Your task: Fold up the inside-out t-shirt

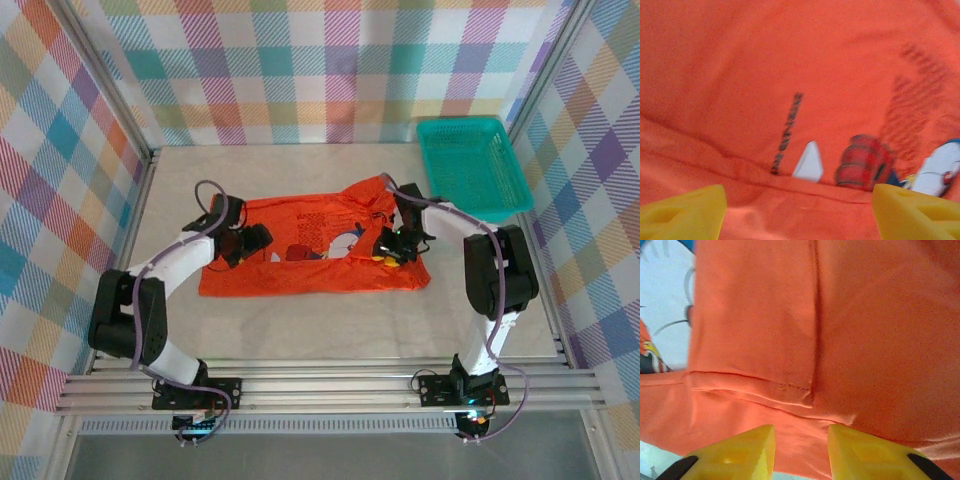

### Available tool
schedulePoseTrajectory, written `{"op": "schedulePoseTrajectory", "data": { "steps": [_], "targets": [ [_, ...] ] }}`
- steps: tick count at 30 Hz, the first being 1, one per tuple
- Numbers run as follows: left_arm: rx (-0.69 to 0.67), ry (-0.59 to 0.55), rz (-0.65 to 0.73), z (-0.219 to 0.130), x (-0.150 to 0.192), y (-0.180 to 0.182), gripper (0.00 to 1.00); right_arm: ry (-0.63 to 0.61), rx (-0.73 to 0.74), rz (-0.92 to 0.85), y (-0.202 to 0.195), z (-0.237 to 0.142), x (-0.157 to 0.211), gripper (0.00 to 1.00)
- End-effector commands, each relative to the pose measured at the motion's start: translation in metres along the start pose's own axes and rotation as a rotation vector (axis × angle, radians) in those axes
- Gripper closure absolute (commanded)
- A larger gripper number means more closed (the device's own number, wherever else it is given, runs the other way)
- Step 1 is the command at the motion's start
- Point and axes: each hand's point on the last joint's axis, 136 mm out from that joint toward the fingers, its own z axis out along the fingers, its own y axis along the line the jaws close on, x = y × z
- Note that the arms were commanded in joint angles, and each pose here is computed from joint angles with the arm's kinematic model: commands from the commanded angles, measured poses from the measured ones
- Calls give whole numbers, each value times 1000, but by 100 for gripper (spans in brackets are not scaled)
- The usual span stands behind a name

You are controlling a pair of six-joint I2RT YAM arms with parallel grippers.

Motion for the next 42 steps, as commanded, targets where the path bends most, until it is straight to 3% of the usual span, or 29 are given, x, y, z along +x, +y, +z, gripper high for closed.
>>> {"op": "schedulePoseTrajectory", "data": {
  "steps": [1,13,16,19,26,32,36,37,38,39,42],
  "targets": [
    [46,13,-24,6,3,-7,24,-41,-67,2,14,6,-11,66],
    [10,19,-14,4,5,-1,26,-16,-49,8,20,22,-17,61],
    [3,12,-9,2,5,0,26,-16,-45,10,19,22,-18,72],
    [-2,9,-3,-2,4,0,27,-24,-50,2,25,13,-19,90],
    [-27,-5,20,-9,-1,0,27,-42,-34,-37,36,-8,-24,98],
    [-27,0,16,-7,-1,1,27,-48,-91,-71,68,-6,-54,98],
    [-31,3,13,-2,0,2,27,-36,-171,-101,99,9,-83,90],
    [-30,4,12,-1,0,2,27,-31,-194,-110,107,11,-89,79],
    [-30,4,8,1,0,2,27,-26,-221,-123,116,12,-95,59],
    [-27,4,6,2,-1,2,27,-20,-231,-132,122,12,-99,51],
    [-9,-3,-1,4,-6,-6,27,-40,-229,-172,133,-3,-102,49]
  ]
}}
